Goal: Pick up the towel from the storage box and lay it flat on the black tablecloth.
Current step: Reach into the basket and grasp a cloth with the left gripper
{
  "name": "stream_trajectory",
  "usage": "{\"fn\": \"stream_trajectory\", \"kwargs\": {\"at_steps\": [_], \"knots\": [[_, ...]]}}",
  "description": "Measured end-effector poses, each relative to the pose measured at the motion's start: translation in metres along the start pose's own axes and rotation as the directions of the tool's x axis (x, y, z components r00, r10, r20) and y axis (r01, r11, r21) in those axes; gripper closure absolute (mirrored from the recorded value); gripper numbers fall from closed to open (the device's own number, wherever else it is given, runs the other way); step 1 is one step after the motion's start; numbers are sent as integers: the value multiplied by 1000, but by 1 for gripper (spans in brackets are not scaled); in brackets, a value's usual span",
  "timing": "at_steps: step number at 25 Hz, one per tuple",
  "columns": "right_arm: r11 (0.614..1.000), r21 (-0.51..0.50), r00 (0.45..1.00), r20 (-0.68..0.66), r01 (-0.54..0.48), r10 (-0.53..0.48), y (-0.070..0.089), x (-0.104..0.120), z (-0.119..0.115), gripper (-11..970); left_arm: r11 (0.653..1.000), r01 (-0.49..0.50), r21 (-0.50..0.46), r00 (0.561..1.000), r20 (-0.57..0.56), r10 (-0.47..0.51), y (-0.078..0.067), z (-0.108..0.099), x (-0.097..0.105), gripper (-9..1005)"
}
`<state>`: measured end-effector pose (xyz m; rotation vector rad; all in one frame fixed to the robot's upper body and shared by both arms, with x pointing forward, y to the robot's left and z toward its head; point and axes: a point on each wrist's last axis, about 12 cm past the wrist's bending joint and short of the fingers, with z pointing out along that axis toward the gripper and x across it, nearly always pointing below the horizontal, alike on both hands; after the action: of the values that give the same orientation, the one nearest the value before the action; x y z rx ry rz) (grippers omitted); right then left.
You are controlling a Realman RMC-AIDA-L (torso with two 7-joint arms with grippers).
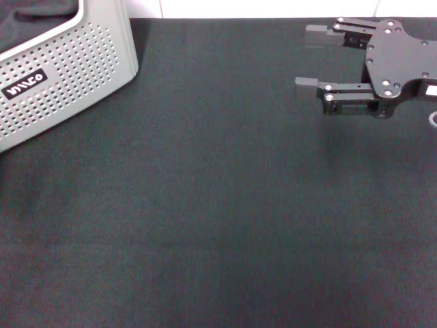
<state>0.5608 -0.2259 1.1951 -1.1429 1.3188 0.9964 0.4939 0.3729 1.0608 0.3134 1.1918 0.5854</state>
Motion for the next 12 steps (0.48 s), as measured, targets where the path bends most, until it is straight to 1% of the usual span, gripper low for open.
{"fn": "stream_trajectory", "kwargs": {"at_steps": [4,7,12], "knots": [[1000,-1,1000,1,-4,4,0,0,0,214,1000,13,-20,1000,7,-13,2,-9,0,121],[1000,-5,1000,1,-7,7,1,1,0,215,999,15,-48,1000,12,-15,6,-15,-1,121],[1000,-11,1000,-2,-9,9,2,1,1,217,998,16,-58,1000,20,-15,5,-18,-2,122]]}}
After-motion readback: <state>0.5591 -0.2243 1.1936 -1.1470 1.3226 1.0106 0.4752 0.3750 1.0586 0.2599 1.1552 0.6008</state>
